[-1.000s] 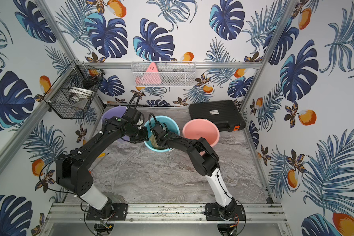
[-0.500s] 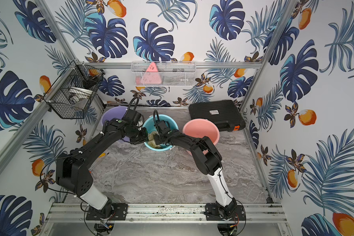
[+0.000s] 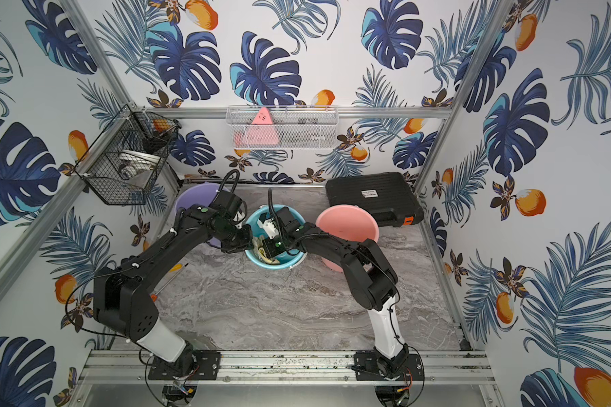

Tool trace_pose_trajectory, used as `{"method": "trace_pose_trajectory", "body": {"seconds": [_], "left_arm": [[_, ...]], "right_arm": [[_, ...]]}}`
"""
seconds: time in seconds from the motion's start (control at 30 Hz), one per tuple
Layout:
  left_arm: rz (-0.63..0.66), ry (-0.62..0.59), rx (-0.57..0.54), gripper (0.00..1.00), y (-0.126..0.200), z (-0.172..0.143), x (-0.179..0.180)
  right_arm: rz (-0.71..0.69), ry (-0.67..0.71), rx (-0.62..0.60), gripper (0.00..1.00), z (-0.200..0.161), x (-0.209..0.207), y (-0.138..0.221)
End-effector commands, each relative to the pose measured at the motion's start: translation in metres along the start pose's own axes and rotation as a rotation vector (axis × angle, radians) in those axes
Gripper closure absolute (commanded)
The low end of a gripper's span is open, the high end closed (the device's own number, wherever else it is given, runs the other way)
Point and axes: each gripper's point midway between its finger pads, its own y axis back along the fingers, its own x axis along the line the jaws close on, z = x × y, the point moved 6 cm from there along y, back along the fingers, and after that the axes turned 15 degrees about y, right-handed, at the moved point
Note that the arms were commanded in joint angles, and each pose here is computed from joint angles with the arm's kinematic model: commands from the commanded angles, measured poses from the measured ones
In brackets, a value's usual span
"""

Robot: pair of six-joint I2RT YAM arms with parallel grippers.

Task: Wipe the inside of the bucket with a cloth
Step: Wipe the dirt from the inside of the bucket.

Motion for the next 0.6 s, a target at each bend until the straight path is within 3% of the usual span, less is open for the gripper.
{"method": "trace_pose_trajectory", "body": {"seconds": [0.0, 0.37, 0.47, 0.57], "left_arm": [[-0.072, -0.048, 0.009, 1.0, 0.005, 0.0, -0.01], [-0.108, -0.061, 0.049, 1.0, 0.009, -0.009, -0.011], [-0.111, -0.067, 0.058, 1.0, 0.01, -0.011, -0.011], [-0.106, -0.072, 0.071, 1.0, 0.009, -0.012, -0.01]], "right_arm": [[-0.199, 0.007, -0.16, 1.0, 0.026, -0.016, 0.019], [-0.624, -0.016, -0.48, 1.0, 0.055, -0.018, 0.06], [-0.783, -0.026, -0.484, 1.0, 0.06, -0.022, 0.066], [-0.834, -0.054, -0.512, 1.0, 0.065, -0.026, 0.07]]}}
